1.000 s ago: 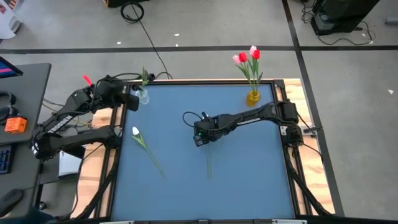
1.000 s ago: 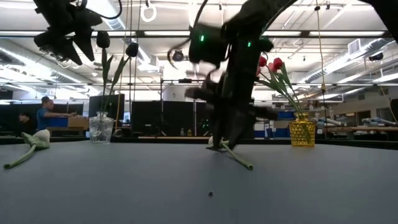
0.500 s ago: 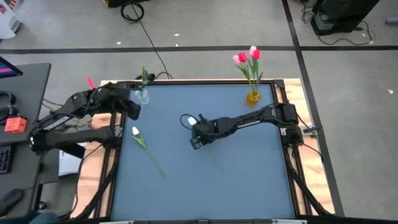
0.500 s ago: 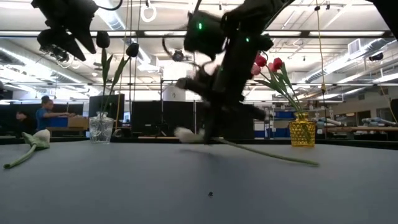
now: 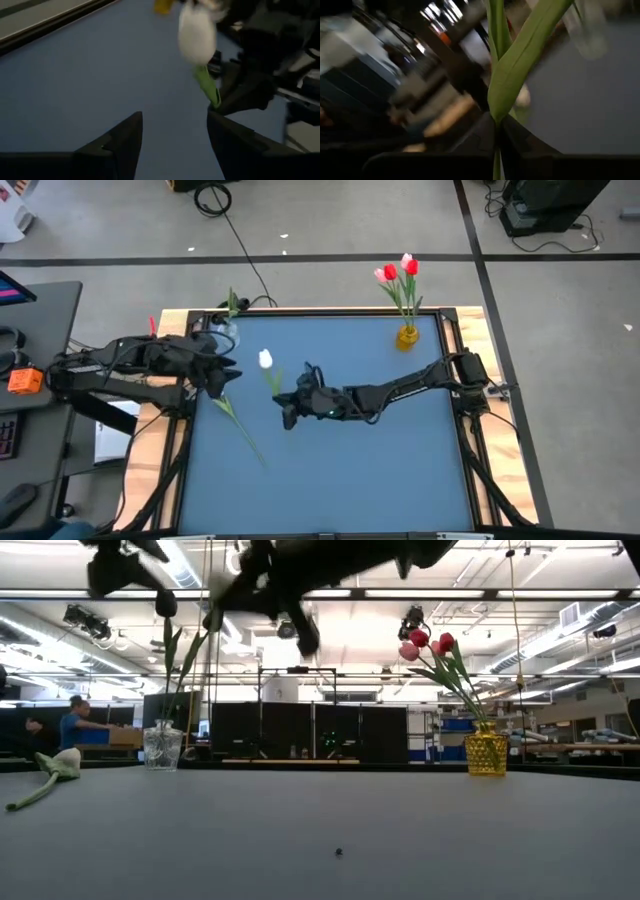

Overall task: Sort flowers into vase by color
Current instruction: Put the right white flower into the transparent vase

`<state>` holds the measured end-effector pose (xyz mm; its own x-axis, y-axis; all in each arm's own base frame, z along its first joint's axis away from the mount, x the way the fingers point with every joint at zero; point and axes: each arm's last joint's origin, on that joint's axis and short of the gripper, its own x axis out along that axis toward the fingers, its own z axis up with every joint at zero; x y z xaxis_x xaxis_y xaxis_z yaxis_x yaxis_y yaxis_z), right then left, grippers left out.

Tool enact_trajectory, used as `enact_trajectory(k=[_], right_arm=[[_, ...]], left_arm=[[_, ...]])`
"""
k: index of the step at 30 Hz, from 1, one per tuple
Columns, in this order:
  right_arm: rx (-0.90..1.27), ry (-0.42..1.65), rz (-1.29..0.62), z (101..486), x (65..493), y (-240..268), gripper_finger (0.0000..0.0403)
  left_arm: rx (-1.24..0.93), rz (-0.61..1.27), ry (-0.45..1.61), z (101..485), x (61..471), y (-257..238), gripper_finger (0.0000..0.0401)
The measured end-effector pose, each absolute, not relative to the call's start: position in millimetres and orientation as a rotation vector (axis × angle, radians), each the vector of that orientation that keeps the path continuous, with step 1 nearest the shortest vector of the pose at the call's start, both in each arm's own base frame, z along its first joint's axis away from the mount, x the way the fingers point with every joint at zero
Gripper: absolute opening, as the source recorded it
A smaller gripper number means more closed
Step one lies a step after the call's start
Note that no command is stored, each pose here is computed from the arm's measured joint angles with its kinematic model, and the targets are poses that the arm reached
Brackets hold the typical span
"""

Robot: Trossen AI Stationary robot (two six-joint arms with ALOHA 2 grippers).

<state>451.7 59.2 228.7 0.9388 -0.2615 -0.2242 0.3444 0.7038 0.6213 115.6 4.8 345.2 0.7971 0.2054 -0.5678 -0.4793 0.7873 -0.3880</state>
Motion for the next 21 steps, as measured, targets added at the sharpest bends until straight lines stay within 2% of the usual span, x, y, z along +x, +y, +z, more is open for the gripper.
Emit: enact_trajectory(k=[3,6,13,21], right_arm=[[0.610,-0.007,-0.298,243,454,60,0.0016],[0.596,-0.086,-0.271,252,455,55,0.0016],[0.524,-0.103,-0.223,256,456,51,0.0017],[0.505,-0.103,-0.183,257,457,49,0.0018]], left_arm=[[-0.533,0.334,0.495,349,124,-1,0.0217],[-0.491,0.313,0.472,350,130,-5,0.0209],[-0.380,0.241,0.370,358,159,-11,0.0204],[-0.308,0.239,0.445,343,192,-15,0.0200]])
